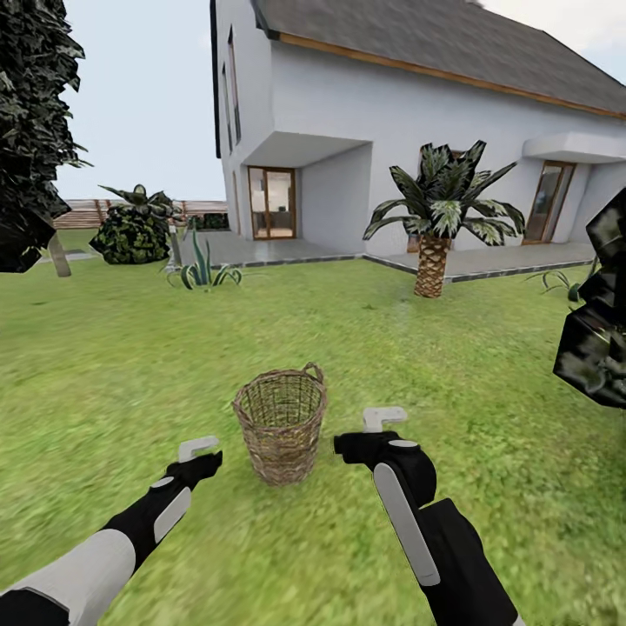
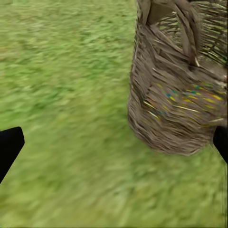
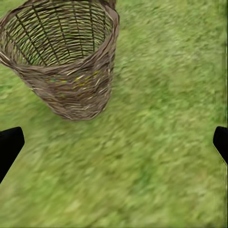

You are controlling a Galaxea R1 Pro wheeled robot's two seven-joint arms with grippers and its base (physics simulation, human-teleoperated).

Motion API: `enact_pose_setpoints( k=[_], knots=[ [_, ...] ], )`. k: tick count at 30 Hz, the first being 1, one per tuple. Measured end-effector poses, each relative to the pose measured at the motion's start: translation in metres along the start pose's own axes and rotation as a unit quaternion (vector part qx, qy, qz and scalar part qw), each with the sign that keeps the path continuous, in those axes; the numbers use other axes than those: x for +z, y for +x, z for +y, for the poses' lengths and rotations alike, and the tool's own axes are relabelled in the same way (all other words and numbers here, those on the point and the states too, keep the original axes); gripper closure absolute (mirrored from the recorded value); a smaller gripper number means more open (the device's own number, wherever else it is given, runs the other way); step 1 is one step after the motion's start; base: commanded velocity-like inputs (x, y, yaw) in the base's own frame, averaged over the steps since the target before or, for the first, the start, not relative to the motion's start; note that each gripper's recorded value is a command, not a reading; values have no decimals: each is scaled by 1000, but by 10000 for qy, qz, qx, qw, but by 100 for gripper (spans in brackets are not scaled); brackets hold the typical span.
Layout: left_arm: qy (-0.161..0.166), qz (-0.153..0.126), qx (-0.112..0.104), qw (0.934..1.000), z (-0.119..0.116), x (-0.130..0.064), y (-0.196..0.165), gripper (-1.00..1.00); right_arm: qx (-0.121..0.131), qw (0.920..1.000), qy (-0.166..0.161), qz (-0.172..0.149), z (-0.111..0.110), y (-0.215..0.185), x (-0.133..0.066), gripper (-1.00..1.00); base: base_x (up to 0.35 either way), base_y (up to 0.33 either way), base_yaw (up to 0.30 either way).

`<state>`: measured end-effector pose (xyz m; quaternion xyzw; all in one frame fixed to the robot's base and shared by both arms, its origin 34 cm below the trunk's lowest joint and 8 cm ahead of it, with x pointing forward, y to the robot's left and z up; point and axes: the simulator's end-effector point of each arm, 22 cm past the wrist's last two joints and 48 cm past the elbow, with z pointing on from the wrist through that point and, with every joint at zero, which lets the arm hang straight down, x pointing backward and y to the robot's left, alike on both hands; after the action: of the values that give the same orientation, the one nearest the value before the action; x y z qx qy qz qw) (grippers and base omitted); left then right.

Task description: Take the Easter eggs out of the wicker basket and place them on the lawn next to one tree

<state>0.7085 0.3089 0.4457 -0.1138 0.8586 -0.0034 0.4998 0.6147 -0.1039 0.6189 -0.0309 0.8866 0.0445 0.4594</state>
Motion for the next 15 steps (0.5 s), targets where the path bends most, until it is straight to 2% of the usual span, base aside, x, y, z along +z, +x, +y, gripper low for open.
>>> enact_pose_setpoints(
  k=[5,15],
  knots=[
    [-3,2,1,10000,-2,-3,-11,-100,-2,10000,1,-3,0,-11,-4,-100,0,0,-103],
    [-2,3,11,10000,-6,-9,-33,-100,-2,10000,2,-2,1,-33,-12,-100,0,0,-14]
  ],
)
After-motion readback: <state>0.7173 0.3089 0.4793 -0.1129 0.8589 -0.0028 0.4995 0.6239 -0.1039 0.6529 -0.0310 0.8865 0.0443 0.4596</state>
